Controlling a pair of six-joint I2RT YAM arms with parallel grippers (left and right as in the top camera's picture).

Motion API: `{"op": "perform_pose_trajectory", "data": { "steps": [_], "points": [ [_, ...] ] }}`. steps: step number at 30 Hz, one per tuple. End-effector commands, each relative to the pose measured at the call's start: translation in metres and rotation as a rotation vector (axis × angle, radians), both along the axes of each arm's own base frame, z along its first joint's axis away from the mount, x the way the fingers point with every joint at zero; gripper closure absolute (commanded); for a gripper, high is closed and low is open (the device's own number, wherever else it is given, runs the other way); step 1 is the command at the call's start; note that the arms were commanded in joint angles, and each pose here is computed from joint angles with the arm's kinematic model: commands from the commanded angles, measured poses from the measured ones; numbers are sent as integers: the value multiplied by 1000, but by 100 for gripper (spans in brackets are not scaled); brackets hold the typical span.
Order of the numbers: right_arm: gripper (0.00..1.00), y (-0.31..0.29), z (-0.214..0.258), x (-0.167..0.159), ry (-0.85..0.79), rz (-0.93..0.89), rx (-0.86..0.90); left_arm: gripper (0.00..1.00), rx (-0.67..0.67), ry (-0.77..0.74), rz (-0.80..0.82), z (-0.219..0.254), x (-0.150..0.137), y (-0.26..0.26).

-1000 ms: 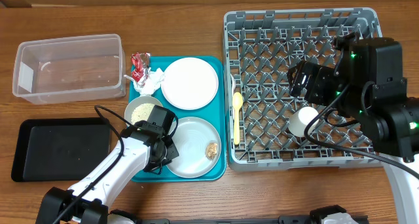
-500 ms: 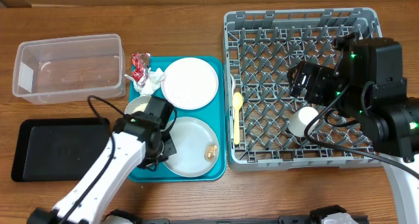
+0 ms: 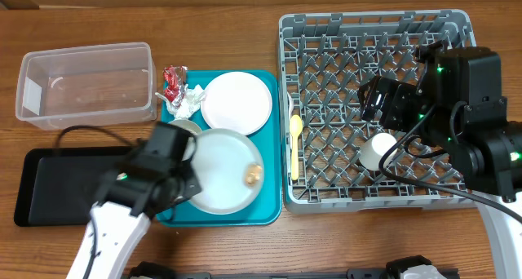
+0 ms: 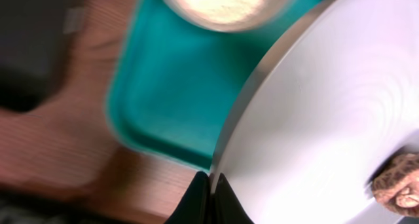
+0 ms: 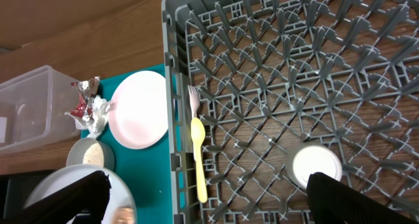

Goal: Sort waste into correct bins and load items into the dishwasher rack
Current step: 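Lift the grey plate with the left gripper toward the black tray, then tilt the grey plate over the black tray to drop the food scrap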

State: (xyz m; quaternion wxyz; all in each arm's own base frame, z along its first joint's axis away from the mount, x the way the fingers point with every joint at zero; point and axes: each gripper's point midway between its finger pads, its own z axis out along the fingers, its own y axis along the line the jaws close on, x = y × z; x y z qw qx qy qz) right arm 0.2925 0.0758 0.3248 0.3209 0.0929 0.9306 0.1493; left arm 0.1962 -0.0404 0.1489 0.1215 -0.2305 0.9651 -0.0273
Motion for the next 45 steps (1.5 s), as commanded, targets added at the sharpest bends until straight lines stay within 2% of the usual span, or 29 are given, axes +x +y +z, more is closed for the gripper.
{"op": "perform_pose_trajectory", "data": {
  "steps": [1,5,10,15,17,24,32,39,43,45],
  "points": [
    [0,-1,5,1,-16,-3,-3,96,75,-111,110,37,0,39],
    [0,-1,5,1,-16,-3,-2,96,173,-166,278,68,-19,89],
    [0,-1,5,1,-16,-3,-2,96,229,-187,442,84,-32,125],
    [0,-1,5,1,-16,-3,-2,96,418,-111,627,89,-58,171],
    [0,-1,5,1,-16,-3,-2,96,415,-101,655,87,-59,175],
    [0,-1,4,1,-13,-3,-3,96,595,-14,805,90,-72,207],
    [0,-1,4,1,-12,-3,-3,96,834,70,856,97,-65,242],
    [0,-2,4,1,-13,-3,-3,96,855,161,817,78,-48,251],
    [0,-2,4,1,-13,-3,-4,96,882,233,725,74,-40,252],
    [0,-2,4,1,-12,-3,-4,96,891,205,712,78,-32,248]
  ]
}}
